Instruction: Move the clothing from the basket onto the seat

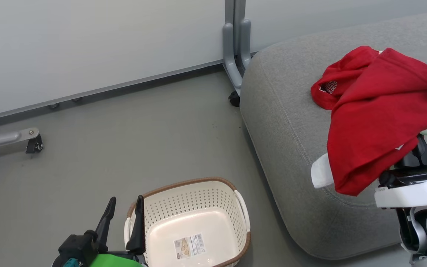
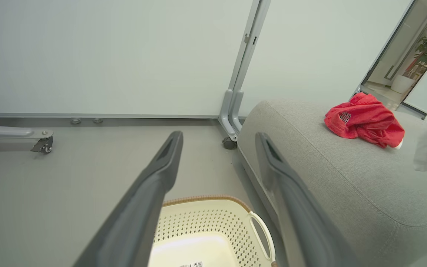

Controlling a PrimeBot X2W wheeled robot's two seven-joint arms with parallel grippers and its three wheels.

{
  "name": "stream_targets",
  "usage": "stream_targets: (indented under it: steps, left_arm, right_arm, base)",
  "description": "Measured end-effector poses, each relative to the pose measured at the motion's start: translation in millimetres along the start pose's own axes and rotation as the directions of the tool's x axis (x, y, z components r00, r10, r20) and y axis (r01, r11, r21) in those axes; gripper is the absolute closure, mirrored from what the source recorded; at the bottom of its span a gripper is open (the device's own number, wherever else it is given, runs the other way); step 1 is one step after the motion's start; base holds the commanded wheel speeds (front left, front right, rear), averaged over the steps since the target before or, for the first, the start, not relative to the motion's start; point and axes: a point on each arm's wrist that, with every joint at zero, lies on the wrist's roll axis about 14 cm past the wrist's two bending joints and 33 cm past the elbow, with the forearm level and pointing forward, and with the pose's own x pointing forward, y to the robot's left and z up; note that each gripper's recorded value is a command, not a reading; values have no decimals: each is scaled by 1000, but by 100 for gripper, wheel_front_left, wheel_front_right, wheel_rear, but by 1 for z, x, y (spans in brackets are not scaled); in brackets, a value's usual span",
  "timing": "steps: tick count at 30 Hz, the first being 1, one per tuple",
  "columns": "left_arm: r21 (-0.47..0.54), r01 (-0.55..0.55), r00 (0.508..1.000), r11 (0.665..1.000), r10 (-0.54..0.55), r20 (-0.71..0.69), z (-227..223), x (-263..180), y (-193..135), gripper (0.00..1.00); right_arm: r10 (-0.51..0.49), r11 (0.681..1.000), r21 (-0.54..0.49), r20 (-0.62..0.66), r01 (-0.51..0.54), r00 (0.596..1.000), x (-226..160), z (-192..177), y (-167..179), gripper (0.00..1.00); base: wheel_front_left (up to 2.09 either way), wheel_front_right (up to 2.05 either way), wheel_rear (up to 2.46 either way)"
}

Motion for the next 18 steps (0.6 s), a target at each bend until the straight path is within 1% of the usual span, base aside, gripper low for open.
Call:
stream_targets:
  steps: [10, 18]
  left_arm:
    - [-11, 132, 991, 991, -132, -38, -13, 26, -38, 0]
    - [-16, 237, 969, 971, -238, -66, -23, 46, -71, 0]
  right_arm:
    - [-114, 992, -58, 9, 114, 993, -21, 13, -41, 100]
    - [-212, 971, -107, 18, 212, 977, -45, 27, -72, 100]
  base:
    - [0, 0, 0]
    - [0, 0, 0]
